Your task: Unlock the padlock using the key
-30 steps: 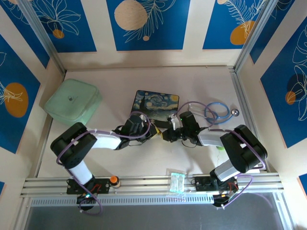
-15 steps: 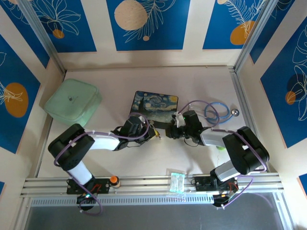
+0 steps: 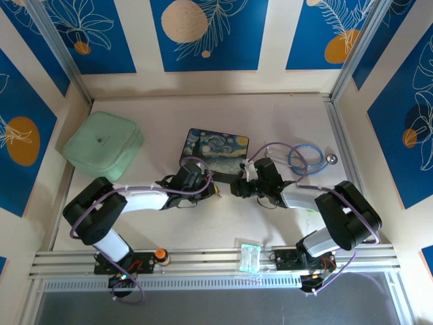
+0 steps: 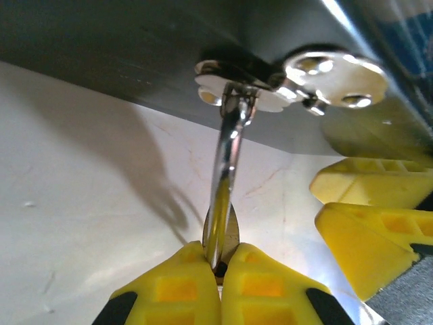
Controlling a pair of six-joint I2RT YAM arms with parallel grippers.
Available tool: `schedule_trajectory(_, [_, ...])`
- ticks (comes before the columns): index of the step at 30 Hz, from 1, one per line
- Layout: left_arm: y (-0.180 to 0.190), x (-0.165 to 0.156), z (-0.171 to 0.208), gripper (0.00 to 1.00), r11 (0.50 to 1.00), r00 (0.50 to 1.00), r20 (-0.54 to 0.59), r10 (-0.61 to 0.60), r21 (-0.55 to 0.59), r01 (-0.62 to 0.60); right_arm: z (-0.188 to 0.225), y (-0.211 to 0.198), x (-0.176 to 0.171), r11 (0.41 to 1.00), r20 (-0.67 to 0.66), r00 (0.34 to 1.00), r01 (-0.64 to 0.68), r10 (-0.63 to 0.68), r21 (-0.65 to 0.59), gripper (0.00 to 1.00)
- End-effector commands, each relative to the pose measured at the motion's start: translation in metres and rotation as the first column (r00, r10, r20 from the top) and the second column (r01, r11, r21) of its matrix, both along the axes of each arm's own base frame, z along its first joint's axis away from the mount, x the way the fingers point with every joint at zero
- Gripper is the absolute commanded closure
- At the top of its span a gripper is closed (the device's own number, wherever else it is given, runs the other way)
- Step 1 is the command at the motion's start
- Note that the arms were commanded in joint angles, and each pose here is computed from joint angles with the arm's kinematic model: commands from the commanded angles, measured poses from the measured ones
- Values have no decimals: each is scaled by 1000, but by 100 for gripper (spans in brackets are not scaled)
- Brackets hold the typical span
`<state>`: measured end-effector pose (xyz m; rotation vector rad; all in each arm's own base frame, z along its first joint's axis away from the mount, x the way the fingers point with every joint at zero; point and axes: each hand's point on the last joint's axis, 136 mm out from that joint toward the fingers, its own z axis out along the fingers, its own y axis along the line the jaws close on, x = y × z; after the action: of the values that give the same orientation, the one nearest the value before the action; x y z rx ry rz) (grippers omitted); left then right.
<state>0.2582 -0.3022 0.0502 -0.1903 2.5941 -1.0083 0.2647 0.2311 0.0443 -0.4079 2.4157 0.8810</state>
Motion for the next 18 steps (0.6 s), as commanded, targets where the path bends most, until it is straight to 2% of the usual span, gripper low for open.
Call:
schedule_trajectory(1, [33,-3,-20,94,979,1000,1,10,204,-10,4,-1,4,1000,16,999,28,-28,-5,68])
schedule_trajectory(11, [24,4,-28,84,984,1000,1,11,177,-11,31,-15,9,994,123,986,108,-110,24,68])
schedule_trajectory(18, [15,13,-21,75,991,999,34,26,127,-30,33,-18,7,994,123,986,111,-112,19,68])
